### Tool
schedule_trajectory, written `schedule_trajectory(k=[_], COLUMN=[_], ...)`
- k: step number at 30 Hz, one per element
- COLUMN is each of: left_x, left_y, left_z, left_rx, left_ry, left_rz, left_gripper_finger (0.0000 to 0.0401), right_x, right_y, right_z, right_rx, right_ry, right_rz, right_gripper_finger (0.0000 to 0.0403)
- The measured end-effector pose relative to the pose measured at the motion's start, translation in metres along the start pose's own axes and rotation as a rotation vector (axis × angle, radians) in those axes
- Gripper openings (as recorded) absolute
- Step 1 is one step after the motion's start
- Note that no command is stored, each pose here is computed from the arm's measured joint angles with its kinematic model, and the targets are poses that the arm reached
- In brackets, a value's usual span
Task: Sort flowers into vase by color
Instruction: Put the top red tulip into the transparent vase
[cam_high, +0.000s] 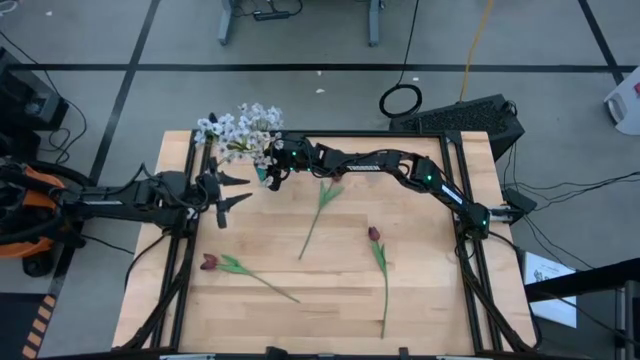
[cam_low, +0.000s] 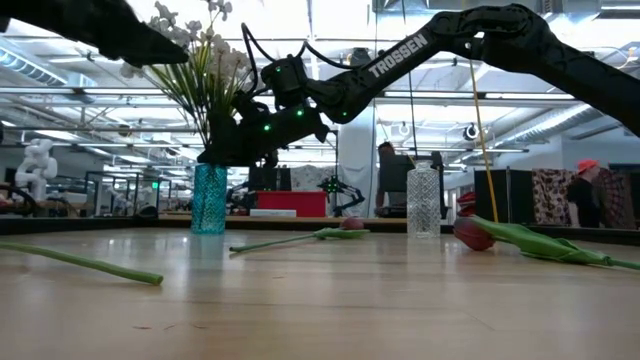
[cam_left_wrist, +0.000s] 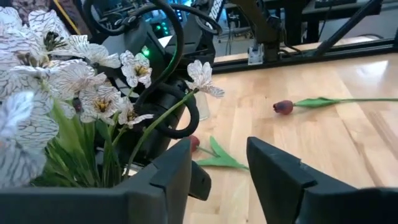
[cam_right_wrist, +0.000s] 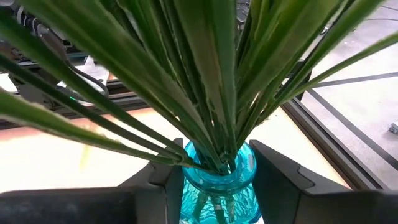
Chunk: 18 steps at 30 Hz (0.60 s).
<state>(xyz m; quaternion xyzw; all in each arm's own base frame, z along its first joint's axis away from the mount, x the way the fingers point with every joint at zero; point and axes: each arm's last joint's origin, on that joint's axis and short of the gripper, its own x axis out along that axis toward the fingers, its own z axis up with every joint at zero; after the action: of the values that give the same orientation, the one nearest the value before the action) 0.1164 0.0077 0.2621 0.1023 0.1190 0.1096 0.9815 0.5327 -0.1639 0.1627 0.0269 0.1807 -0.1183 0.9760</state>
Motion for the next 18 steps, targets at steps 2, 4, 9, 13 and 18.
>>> schedule_trajectory(k=[2,4,9,13,18], left_x=[0.0,-0.0001,-0.0002,-0.0002,-0.0002], left_y=[-0.0006,-0.0019,-0.0033,-0.0034,-0.0035], left_z=[-0.0002,-0.0012,-0.0039,-0.0042,-0.0043], left_rx=[0.007,0.016,0.028,0.053,0.07], left_ry=[-0.001,0.004,0.028,0.029,0.029], left_rz=[-0.021,-0.06,-0.096,-0.1,-0.1], left_gripper_finger=[0.0177,0.0189,0.02,0.0187,0.0156], right_x=[0.0,0.0,0.0,0.0,0.0001], right_y=[0.0,0.0,0.0,0.0,0.0002], right_z=[0.0,0.0,0.0,0.0002,0.0006], right_rx=[0.0,0.0,0.0,0.0,-0.002], right_ry=[0.0,0.0,0.0,-0.002,-0.01], right_rz=[0.0,0.0,0.0,0.0,0.001], right_gripper_finger=[0.0142,0.0142,0.0142,0.0142,0.0142])
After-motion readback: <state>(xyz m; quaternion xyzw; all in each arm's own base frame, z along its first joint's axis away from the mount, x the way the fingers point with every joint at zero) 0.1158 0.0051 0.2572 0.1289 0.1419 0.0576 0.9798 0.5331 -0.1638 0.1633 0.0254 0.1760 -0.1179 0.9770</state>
